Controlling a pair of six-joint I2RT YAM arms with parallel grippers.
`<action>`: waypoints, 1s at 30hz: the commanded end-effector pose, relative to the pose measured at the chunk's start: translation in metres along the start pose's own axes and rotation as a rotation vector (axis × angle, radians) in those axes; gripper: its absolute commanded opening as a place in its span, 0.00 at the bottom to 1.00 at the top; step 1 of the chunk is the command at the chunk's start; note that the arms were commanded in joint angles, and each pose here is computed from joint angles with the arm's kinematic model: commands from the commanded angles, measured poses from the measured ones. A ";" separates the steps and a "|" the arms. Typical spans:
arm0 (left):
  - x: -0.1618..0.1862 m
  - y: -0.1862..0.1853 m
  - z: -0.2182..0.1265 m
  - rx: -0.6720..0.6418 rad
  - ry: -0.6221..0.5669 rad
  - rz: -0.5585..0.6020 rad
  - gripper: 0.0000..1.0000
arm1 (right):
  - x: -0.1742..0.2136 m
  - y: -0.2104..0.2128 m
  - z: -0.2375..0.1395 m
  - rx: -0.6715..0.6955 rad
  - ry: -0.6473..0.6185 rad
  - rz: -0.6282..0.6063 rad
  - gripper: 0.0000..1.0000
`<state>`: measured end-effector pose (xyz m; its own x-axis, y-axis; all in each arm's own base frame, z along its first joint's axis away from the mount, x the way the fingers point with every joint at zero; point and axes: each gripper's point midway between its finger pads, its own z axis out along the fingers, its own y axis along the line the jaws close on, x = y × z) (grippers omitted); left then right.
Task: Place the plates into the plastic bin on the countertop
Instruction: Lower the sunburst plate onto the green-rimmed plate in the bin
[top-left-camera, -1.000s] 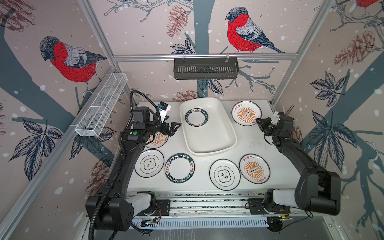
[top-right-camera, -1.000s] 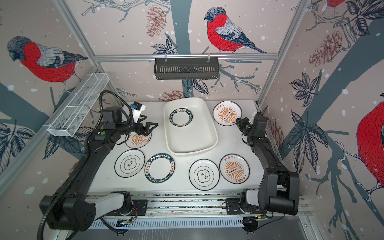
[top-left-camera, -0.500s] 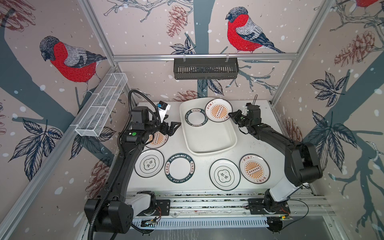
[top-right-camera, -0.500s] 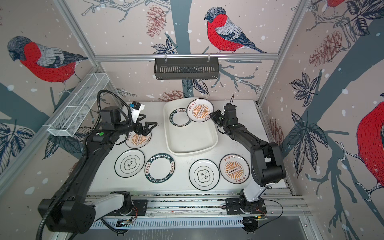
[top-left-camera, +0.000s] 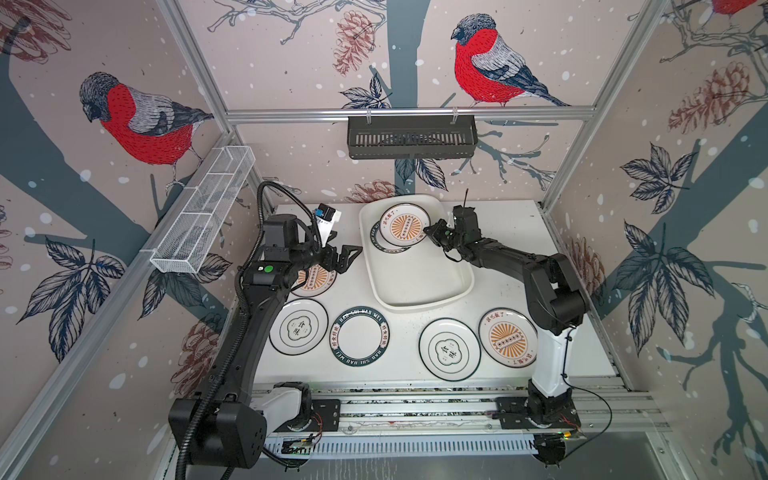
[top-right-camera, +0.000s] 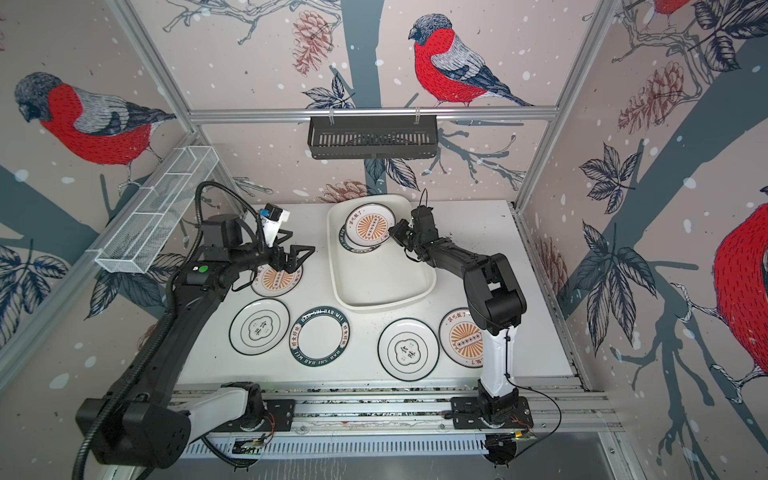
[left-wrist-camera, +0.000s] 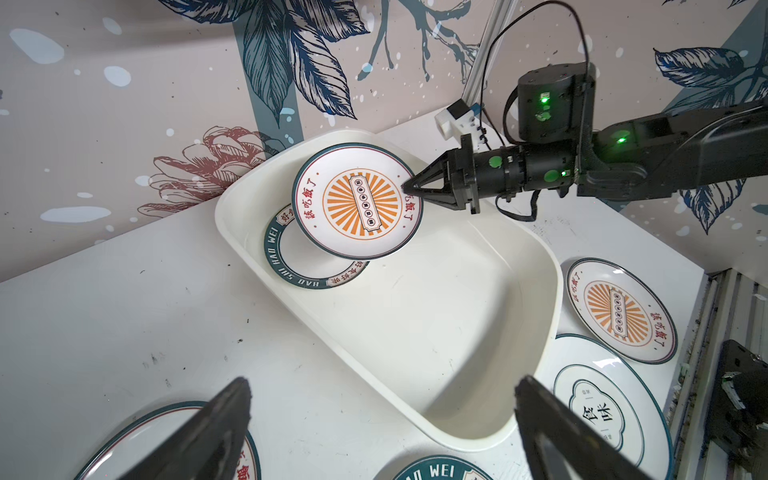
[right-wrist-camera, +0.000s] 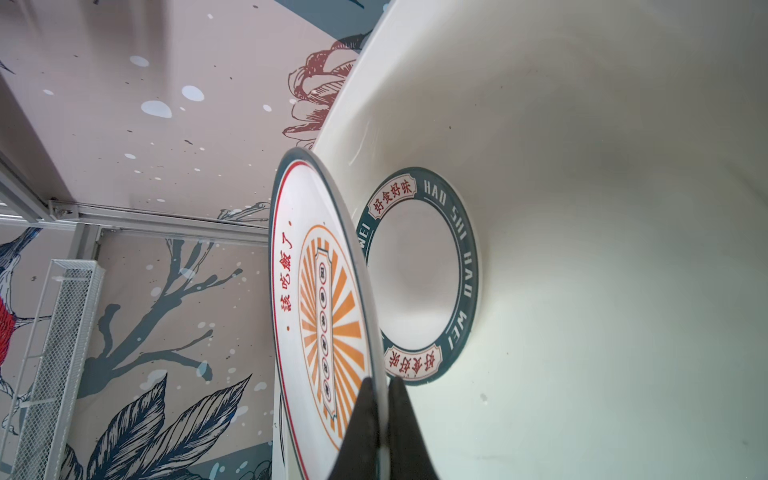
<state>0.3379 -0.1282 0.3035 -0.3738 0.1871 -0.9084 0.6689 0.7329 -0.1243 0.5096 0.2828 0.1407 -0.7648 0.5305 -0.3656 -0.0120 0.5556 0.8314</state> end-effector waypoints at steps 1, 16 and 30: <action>-0.003 -0.005 -0.001 0.022 -0.014 0.003 0.98 | -0.007 0.012 0.012 -0.048 -0.026 -0.010 0.03; -0.006 -0.008 -0.004 0.024 -0.018 -0.002 0.98 | -0.005 -0.008 0.053 -0.006 -0.010 0.018 0.04; -0.003 -0.009 -0.003 0.028 -0.014 0.001 0.98 | 0.001 -0.030 0.075 0.046 0.033 0.033 0.06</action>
<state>0.3335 -0.1302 0.3069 -0.3714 0.1786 -0.9111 0.6702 0.7307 -0.1299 0.5552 0.3115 0.0796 -0.7858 0.5318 -0.3157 0.0616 0.5752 0.8157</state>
